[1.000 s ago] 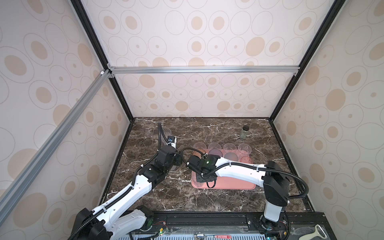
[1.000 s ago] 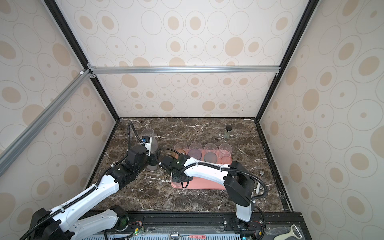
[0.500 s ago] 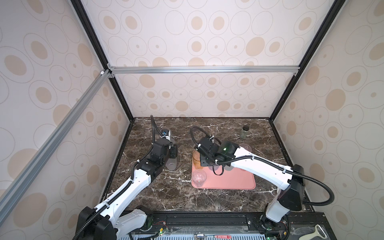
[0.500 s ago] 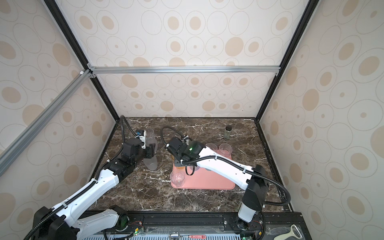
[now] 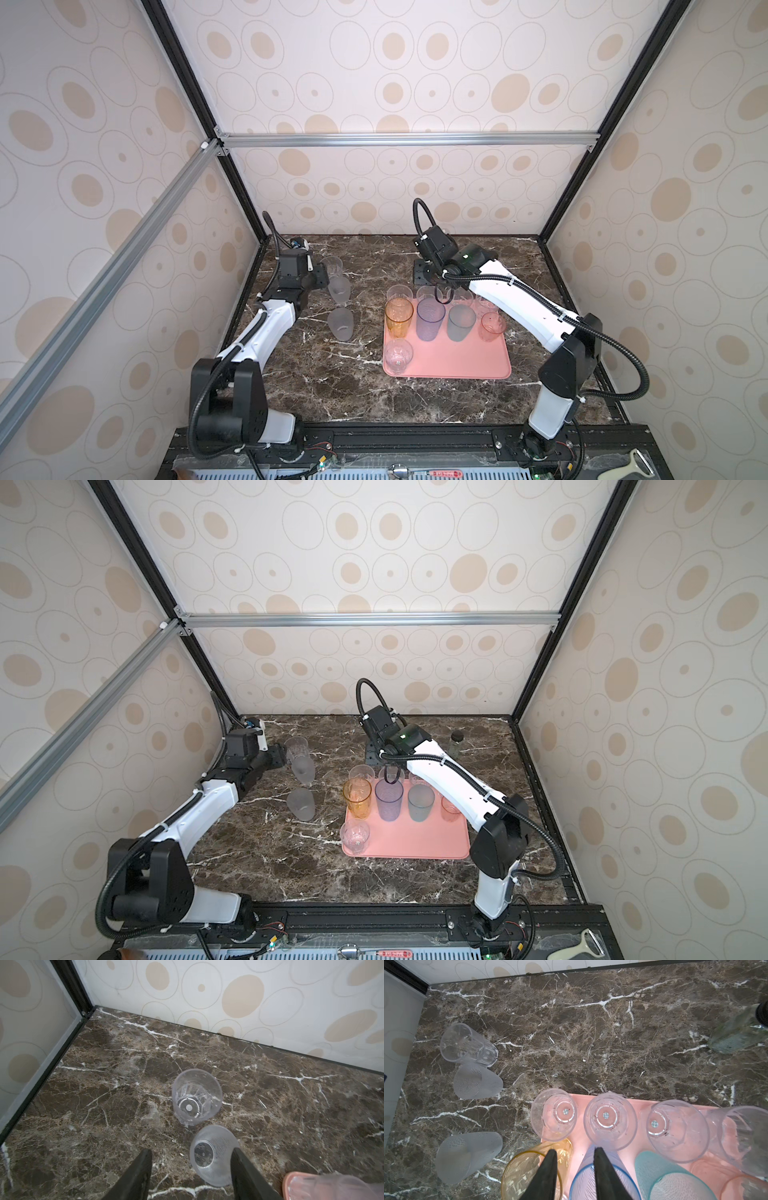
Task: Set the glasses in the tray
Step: 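Raise the right gripper while the left reaches toward another clear glass, then grasp the next clear glass with the left gripper and lift it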
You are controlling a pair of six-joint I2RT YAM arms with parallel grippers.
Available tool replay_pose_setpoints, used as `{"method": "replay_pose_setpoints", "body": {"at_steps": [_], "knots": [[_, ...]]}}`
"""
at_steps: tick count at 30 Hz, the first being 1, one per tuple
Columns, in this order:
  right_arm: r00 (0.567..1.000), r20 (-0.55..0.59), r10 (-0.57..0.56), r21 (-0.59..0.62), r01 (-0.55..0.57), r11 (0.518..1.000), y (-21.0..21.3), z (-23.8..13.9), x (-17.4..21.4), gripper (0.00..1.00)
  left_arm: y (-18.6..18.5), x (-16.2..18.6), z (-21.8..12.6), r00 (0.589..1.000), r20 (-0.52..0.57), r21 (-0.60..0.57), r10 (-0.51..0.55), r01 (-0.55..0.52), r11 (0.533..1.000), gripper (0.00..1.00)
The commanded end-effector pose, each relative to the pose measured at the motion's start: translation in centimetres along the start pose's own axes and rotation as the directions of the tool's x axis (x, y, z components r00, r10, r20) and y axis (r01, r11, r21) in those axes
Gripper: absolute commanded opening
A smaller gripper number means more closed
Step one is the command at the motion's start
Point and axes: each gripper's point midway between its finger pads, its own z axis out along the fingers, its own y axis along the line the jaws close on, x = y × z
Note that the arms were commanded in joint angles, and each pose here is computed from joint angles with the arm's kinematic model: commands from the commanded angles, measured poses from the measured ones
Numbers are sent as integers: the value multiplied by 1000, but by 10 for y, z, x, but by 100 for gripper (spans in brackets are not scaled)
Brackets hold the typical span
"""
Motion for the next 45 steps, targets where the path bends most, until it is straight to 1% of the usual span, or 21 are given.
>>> {"method": "replay_pose_setpoints", "body": {"at_steps": [1,3,6,9,14,18,22,26,31,35,40,43,45], "knots": [[999,3,-43,-17,43,999,4,-3,-7,33,-6,-30,19,998,10,84,-67,66,994,58],[999,2,-52,-14,53,999,2,-2,-7,33,-2,-28,38,997,-40,78,-58,61,995,57],[998,-2,-61,-16,61,998,1,1,-7,33,4,-28,62,995,-100,38,-19,23,999,55],[998,-10,-67,-20,67,998,1,4,-5,33,14,-27,79,991,-131,-15,15,-17,1000,54],[997,-26,-79,-19,78,997,1,11,-2,33,19,-22,101,981,-184,-37,59,-67,997,52],[997,-25,-80,-8,79,997,-1,12,-2,33,21,-21,109,977,-200,-45,75,-85,995,50],[997,-13,-71,-6,71,997,-3,14,-3,33,22,-11,117,971,-224,-41,78,-90,995,47],[997,-25,-66,-9,66,998,-1,19,0,33,18,-1,124,965,-247,-29,89,-99,995,45],[997,-38,-60,-10,60,998,-1,23,3,33,17,1,129,965,-248,-25,89,-98,995,42],[997,-39,-61,-7,61,998,-2,24,3,32,14,3,133,963,-252,-23,97,-106,994,36],[998,-26,-63,-1,63,998,-3,21,-1,33,12,3,136,958,-263,-24,112,-123,992,19],[998,-28,-63,2,63,998,-4,21,-1,32,9,-2,132,959,-255,-22,121,-131,991,13],[998,-26,-61,1,61,998,-5,20,-1,33,9,-3,131,960,-252,-25,125,-135,991,11]]}}
